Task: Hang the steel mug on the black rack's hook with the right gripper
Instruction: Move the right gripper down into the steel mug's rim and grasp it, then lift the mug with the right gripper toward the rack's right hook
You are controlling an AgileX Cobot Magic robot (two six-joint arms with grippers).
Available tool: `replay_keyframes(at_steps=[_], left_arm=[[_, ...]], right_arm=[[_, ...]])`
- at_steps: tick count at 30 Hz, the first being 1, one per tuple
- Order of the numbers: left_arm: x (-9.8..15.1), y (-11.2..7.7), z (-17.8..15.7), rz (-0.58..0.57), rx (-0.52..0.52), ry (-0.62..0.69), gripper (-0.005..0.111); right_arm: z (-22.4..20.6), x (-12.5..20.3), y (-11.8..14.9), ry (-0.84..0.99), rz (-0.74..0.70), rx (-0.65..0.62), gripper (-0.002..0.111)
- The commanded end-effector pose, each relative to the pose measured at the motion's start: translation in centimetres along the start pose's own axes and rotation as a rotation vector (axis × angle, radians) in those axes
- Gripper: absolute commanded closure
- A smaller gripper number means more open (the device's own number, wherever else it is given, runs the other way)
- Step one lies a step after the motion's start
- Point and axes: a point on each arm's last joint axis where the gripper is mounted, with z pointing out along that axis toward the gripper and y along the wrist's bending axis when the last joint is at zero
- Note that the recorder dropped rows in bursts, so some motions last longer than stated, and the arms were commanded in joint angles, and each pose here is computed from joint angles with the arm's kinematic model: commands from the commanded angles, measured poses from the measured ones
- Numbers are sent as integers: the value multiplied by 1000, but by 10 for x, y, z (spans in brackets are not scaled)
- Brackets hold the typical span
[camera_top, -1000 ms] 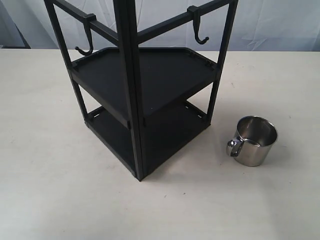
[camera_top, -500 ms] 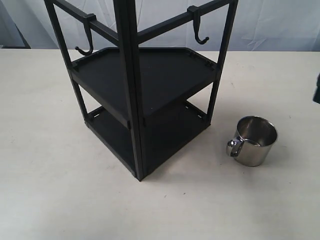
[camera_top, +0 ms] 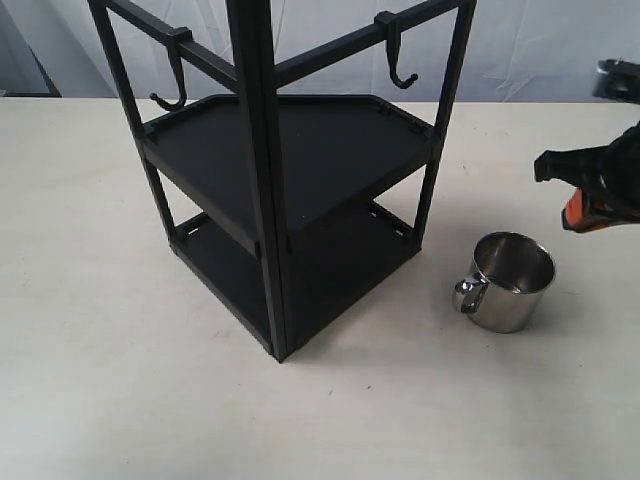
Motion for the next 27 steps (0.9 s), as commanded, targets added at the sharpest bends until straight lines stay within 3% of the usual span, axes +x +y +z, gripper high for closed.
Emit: replay_keyframes(at_steps=[1, 4, 11, 13, 16, 21, 27], left_arm=[[-1, 0, 0, 4, 4, -10, 105], [-1, 0, 0, 4, 4, -10, 105], [-1, 0, 0, 4, 4, -10, 105], [-1, 0, 0, 4, 4, -10, 105], [-1, 0, 0, 4, 4, -10, 105], [-1, 0, 0, 4, 4, -10, 105], [-1, 0, 0, 4, 4, -10, 105]], right_arm=[[16, -2, -4, 49, 13, 9, 65], [24, -1, -6, 84, 18, 11, 55], [56, -1, -12, 153, 50, 15, 61], [64, 0, -13, 164, 68, 9, 69], [68, 1, -12, 188, 64, -6, 107], [58, 10, -4, 323, 14, -84, 109], [32, 21, 15, 415, -49, -275, 109]])
